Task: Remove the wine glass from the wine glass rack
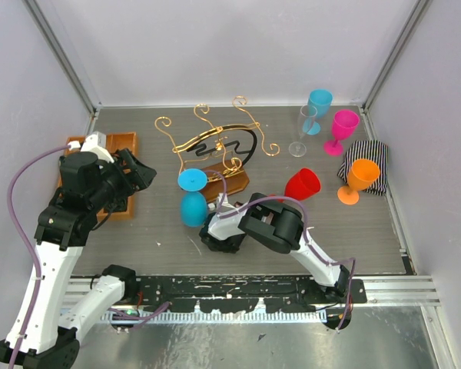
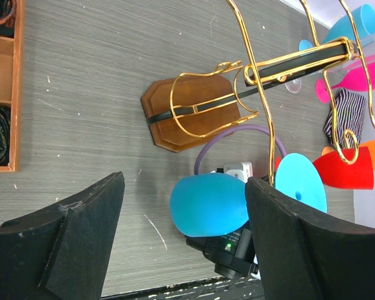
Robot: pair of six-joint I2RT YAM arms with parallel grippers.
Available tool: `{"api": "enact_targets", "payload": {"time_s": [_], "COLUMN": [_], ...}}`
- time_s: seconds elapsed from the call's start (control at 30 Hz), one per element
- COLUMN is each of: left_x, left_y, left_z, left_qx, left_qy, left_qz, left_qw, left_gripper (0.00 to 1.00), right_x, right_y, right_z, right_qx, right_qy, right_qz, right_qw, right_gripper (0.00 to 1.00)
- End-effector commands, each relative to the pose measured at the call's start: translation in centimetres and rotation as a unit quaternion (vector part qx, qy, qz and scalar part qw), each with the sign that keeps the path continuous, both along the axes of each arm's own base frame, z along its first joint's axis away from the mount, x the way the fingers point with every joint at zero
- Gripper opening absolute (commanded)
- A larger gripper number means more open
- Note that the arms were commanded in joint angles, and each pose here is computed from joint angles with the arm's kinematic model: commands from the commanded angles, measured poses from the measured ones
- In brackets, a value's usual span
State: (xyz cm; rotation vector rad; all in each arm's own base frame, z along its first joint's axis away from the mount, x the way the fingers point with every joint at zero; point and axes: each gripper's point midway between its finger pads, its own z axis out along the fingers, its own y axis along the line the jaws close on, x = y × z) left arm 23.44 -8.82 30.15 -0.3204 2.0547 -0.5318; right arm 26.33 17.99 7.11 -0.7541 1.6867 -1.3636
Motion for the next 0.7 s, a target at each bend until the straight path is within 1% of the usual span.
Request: {"api": "enact_targets", "payload": {"time_s": [0.0,0.27,0.43,0.53,0.67], "left_x": [-0.3,-0.2,-0.3,-0.2,-0.2], "left_y": [0.2,0.1,0.1,0.2,0.1], "left_z": [-0.6,-0.8,-0.8,-1.0,-0.9], "left_qx": [0.006,0.003,0.004,0.005,0.003], "left_qy": [0.008,0.011,0.012,0.013,0.012], "left_qz": [0.0,-0.001,0.0,0.001,0.0], "left_qw": [1.0,1.0,1.0,1.0,1.0], "left_gripper": [0.85,0.85,0.85,0.85,0.85], "right_x": [-0.1,-0.3,-0.6,-0.5,-0.6], "right_y": [-0.3,-0.4,-0.3,-0.2,0.3], "right_z": [-1.9,-2.5,-4.0,-3.5,-3.9], "right_qx": [-0.002,0.015,0.037,0.053,0.064], "right_qy": [-0.001,-0.002,0.029,0.025,0.041], "right_qz": [-0.004,-0.013,-0.023,-0.022,-0.025], "right_qw": [1.0,1.0,0.999,0.998,0.997], "right_gripper": [0.01,0.01,0.01,0.01,0.01]}}
